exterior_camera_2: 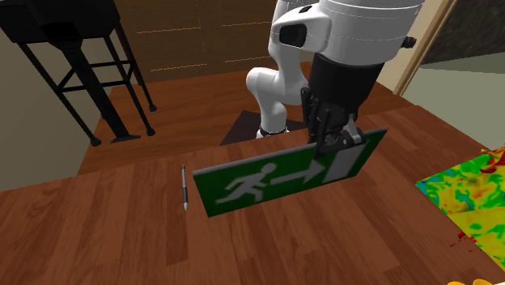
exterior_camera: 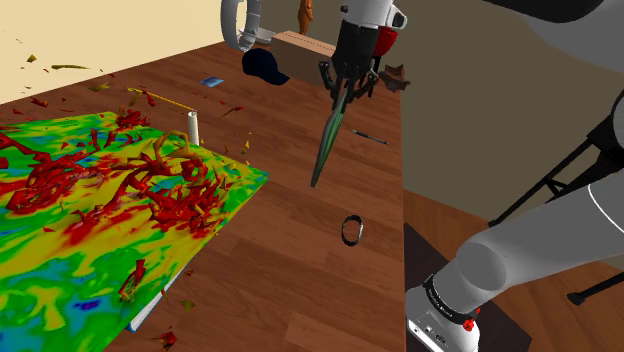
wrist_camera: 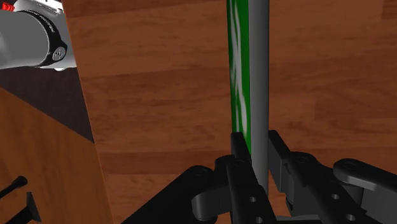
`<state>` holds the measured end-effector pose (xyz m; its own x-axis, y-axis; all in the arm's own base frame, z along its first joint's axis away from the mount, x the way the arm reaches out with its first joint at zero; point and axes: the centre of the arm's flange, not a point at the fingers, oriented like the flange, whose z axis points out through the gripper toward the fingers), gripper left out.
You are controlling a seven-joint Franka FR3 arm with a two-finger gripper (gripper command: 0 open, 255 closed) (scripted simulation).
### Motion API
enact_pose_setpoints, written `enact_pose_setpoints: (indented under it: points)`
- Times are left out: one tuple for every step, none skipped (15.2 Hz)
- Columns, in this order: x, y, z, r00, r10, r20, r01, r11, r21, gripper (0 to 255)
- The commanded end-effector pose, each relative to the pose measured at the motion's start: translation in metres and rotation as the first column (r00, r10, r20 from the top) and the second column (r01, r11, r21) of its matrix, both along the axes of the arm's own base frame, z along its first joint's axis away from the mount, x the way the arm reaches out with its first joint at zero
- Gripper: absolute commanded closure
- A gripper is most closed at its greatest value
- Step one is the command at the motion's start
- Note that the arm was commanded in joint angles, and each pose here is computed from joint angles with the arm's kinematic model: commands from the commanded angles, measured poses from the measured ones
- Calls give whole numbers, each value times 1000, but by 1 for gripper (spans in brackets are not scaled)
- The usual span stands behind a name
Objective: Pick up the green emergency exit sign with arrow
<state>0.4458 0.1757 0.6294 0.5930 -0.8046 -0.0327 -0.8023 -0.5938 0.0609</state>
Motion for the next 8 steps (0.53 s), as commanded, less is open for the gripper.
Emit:
enact_pose_setpoints:
  points:
    - [0, 0, 10, 1000, 0, 0, 0, 1000, 0, 255]
    - [0, 0, 15, 1000, 0, 0, 0, 1000, 0, 255]
    - [0, 0, 20, 1000, 0, 0, 0, 1000, 0, 255]
    - [0, 0, 25, 1000, 0, 0, 0, 1000, 0, 255]
    - [0, 0, 31, 1000, 0, 0, 0, 1000, 0, 255]
    - [0, 0, 36, 1000, 0, 0, 0, 1000, 0, 255]
    - [0, 0, 37, 1000, 0, 0, 0, 1000, 0, 255]
    - [0, 0, 37, 1000, 0, 0, 0, 1000, 0, 255]
